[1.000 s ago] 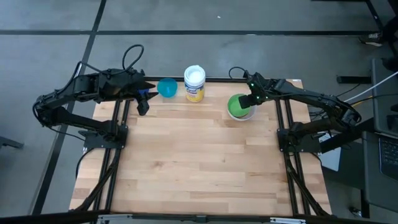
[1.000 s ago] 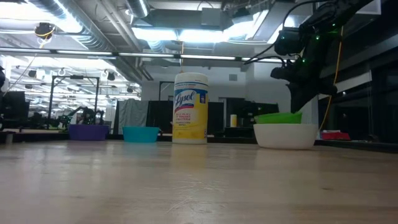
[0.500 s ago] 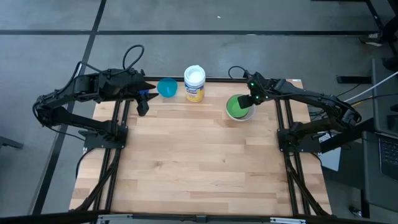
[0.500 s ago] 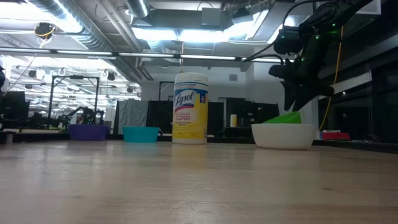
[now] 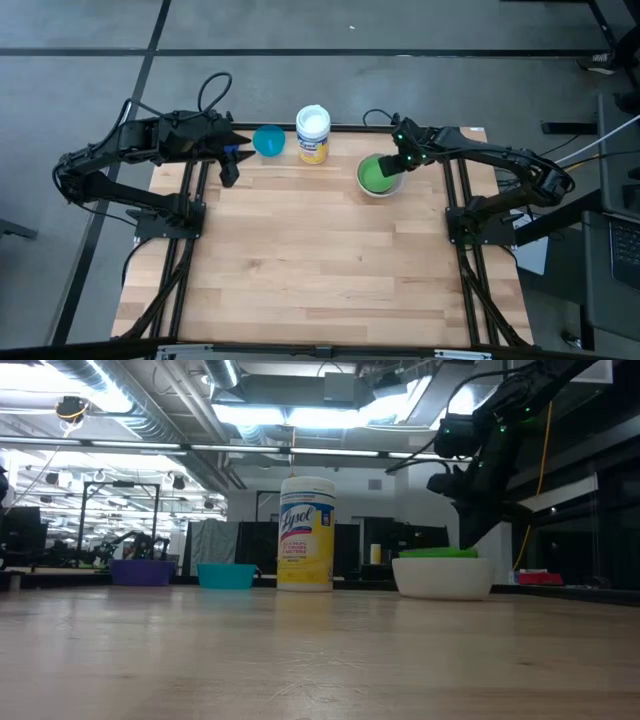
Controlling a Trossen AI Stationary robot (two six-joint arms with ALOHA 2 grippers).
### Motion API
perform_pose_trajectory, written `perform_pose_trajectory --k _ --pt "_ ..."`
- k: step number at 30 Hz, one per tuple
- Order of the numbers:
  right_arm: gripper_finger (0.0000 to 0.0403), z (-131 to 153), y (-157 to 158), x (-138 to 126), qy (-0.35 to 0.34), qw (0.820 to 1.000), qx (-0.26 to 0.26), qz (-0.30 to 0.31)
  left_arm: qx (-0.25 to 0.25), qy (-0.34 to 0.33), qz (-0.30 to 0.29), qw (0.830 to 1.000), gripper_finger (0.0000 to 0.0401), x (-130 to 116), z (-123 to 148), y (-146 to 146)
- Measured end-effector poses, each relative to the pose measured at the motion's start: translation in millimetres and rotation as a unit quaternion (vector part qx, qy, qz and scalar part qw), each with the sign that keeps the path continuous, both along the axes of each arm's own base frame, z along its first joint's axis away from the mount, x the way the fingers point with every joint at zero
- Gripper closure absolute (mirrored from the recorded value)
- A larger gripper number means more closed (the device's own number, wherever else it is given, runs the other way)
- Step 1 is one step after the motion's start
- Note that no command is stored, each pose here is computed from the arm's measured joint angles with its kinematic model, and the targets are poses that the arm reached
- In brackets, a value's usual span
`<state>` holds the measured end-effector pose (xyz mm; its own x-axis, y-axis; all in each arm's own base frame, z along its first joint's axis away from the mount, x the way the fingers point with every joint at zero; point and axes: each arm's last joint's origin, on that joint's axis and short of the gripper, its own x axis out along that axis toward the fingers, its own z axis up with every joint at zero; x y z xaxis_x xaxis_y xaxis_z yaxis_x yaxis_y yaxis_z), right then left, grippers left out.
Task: Nest bowls inside each other
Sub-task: Stack the blue bowl on the green bowl
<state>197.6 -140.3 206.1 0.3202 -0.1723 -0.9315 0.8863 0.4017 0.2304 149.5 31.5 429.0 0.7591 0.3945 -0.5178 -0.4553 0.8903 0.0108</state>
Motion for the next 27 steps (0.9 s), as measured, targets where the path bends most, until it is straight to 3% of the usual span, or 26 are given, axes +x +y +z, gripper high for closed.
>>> perform_pose_trajectory --k 13,16,21,27 --pt "0.0263 7.6 -6.9 10.9 -0.07 0.997 -0.04 0.011 -0.001 0.007 -0.003 1.0 0.0249 -0.6 -1.1 -0.2" --pt "0.0239 13.9 -8.3 18.3 -0.129 0.99 -0.041 0.03 0.006 0.011 -0.005 1.0 0.0249 -0.4 -1.3 0.0" --pt "0.0221 41.3 9.6 54.2 -0.304 0.946 -0.055 0.102 0.014 0.059 0.012 0.998 0.0249 5.4 -19.4 3.8" --pt "0.0233 94.0 54.3 90.1 -0.396 0.894 -0.103 0.184 0.005 0.112 0.026 0.993 0.0249 23.3 -72.9 7.3"
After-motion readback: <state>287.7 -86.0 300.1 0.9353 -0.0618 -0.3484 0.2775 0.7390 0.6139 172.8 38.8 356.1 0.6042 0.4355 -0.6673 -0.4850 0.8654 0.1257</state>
